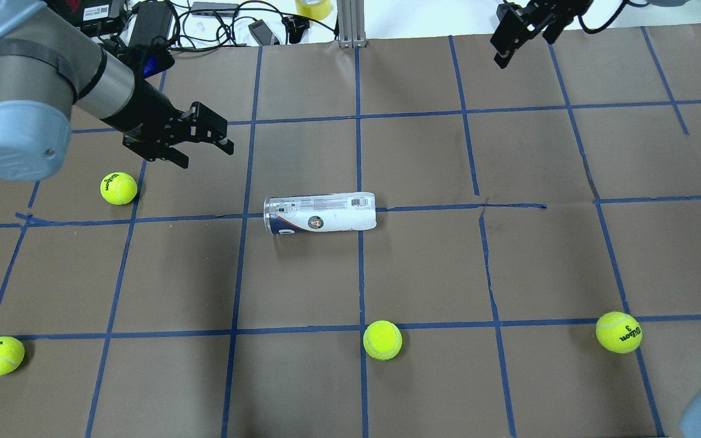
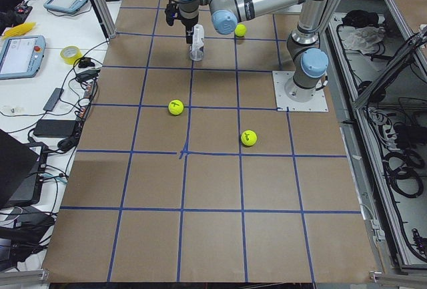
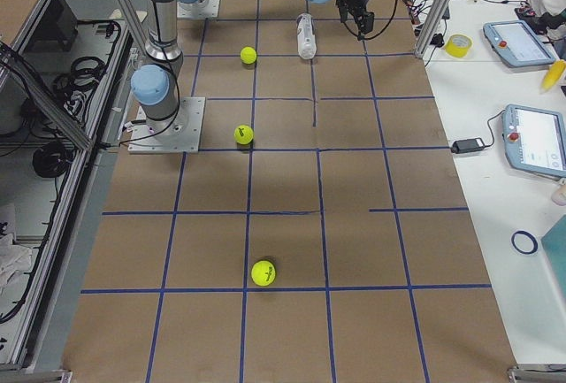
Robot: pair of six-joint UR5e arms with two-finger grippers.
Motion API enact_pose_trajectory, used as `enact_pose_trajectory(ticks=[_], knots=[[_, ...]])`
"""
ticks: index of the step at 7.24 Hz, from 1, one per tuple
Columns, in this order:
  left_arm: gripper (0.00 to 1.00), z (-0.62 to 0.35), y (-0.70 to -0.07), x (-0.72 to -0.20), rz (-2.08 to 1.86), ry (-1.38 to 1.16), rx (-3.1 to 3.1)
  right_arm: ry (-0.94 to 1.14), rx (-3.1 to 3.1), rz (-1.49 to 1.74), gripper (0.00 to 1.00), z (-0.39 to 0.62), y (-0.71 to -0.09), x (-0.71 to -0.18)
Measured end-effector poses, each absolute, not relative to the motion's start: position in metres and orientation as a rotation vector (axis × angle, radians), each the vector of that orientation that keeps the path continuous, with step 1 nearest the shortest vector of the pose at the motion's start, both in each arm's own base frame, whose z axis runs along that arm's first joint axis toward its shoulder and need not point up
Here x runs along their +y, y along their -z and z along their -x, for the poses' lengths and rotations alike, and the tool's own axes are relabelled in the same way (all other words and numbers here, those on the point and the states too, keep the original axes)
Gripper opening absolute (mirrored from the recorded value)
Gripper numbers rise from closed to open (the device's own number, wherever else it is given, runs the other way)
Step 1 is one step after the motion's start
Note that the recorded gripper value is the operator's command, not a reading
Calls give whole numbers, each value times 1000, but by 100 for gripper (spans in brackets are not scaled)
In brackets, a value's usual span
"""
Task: Lift up tennis ball bucket
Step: 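Raise the right gripper away while the left gripper reaches toward the lying tube, then close the left gripper around the open end of the lying tube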
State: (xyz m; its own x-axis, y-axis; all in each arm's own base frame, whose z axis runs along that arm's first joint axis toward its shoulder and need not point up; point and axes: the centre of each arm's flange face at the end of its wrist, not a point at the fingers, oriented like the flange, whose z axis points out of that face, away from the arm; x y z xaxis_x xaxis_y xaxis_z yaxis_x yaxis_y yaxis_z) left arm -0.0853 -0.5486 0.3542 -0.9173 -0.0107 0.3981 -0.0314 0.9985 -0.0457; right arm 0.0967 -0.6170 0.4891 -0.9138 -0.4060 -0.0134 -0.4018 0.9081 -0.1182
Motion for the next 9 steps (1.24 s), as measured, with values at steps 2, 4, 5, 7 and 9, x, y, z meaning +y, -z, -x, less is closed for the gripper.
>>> enact_pose_trajectory(ticks=[2, 4, 5, 7, 9], knots=[[100, 91, -299, -568, -33, -74, -2645, 121, 3105, 312, 100, -93, -484, -594], [100, 97, -254, -586, -37, -62, -2557, 77, 3122, 96, 100, -96, -476, -549], [100, 101, -236, -591, -43, -41, -2525, 74, 3144, 45, 100, -99, -477, -531], [100, 107, -215, -593, -62, -1, -2462, 111, 3189, 55, 100, -111, -491, -511], [100, 113, -203, -585, -76, 41, -2441, 154, 3167, 98, 100, -120, -505, -497]])
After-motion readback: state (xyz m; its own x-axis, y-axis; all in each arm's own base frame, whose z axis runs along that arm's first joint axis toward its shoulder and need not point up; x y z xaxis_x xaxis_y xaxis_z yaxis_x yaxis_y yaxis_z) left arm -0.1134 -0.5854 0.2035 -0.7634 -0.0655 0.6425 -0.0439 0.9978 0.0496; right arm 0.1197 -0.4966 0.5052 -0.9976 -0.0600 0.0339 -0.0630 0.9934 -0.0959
